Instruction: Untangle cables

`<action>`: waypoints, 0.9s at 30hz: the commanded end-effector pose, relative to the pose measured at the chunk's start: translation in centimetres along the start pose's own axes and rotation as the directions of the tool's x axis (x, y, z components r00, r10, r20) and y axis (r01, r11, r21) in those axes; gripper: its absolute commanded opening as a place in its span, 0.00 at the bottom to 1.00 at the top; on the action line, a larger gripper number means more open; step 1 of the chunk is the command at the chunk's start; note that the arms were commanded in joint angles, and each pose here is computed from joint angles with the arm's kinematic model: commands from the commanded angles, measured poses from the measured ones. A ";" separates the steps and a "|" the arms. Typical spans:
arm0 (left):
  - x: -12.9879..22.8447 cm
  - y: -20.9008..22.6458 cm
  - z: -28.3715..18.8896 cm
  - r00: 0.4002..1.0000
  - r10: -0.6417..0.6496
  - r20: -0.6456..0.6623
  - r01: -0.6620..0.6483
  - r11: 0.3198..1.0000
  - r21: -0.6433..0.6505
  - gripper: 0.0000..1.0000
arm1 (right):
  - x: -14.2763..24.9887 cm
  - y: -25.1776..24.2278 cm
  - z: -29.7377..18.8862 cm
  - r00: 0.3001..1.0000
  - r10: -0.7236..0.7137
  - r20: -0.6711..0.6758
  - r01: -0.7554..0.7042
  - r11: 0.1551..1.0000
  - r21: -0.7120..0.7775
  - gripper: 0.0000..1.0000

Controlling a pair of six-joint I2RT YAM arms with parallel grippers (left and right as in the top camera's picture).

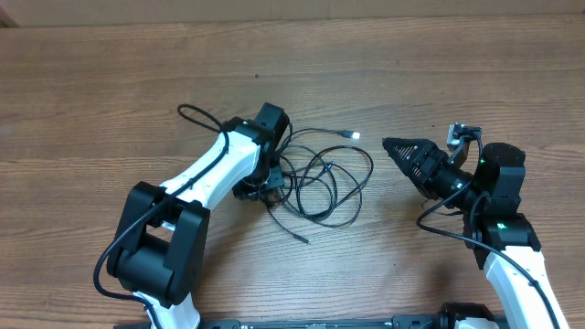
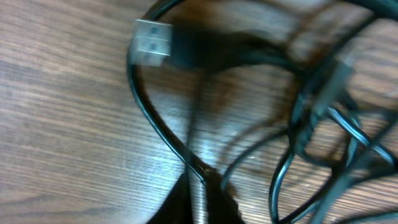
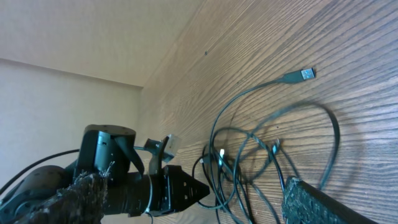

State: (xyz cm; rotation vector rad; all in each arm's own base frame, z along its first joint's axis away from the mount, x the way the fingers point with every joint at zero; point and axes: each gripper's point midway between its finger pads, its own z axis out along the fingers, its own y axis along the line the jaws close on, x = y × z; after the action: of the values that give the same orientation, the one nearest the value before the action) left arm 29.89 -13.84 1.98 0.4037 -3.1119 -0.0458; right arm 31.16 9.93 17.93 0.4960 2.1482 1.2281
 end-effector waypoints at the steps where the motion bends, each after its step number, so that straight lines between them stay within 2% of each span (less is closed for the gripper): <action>1: 0.5 0.4 0.7 1.000 -0.025 -0.012 0.024 0.999 -0.024 0.04 | -0.6 0.4 -0.1 1.000 -0.017 0.018 0.017 1.000 0.000 0.89; 7: 0.0 -0.1 -2.0 0.996 0.088 -0.019 -0.089 0.996 -0.023 0.04 | -0.6 0.4 -0.1 0.999 -0.031 0.015 0.031 1.000 -0.004 0.88; 11: -1.7 -1.4 -6.8 0.968 0.248 0.048 -0.249 0.968 0.012 0.04 | 0.4 1.6 -0.2 0.989 -0.143 -0.033 0.141 0.987 -0.074 0.84; 16: -3.5 -3.5 -14.1 0.859 0.464 0.215 -0.485 0.873 0.056 0.04 | 2.0 5.4 -0.9 0.940 -0.331 -0.077 0.297 0.910 -0.290 0.83; 20: -2.6 -6.2 -20.1 0.715 0.598 0.362 -0.676 0.723 0.141 0.04 | 2.9 9.2 -1.9 0.879 -0.475 -0.035 0.410 0.791 -0.455 0.83; 27: -0.3 -7.6 -24.8 0.661 0.586 0.469 -0.736 0.627 0.254 0.04 | 3.2 9.9 -1.7 0.864 -0.503 -0.019 0.436 0.767 -0.471 0.83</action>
State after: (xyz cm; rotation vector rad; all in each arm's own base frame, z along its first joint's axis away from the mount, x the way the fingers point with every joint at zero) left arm 33.72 -20.19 23.31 -0.7513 -3.3646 0.4366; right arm 28.20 15.30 25.31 -0.2755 1.8637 1.4186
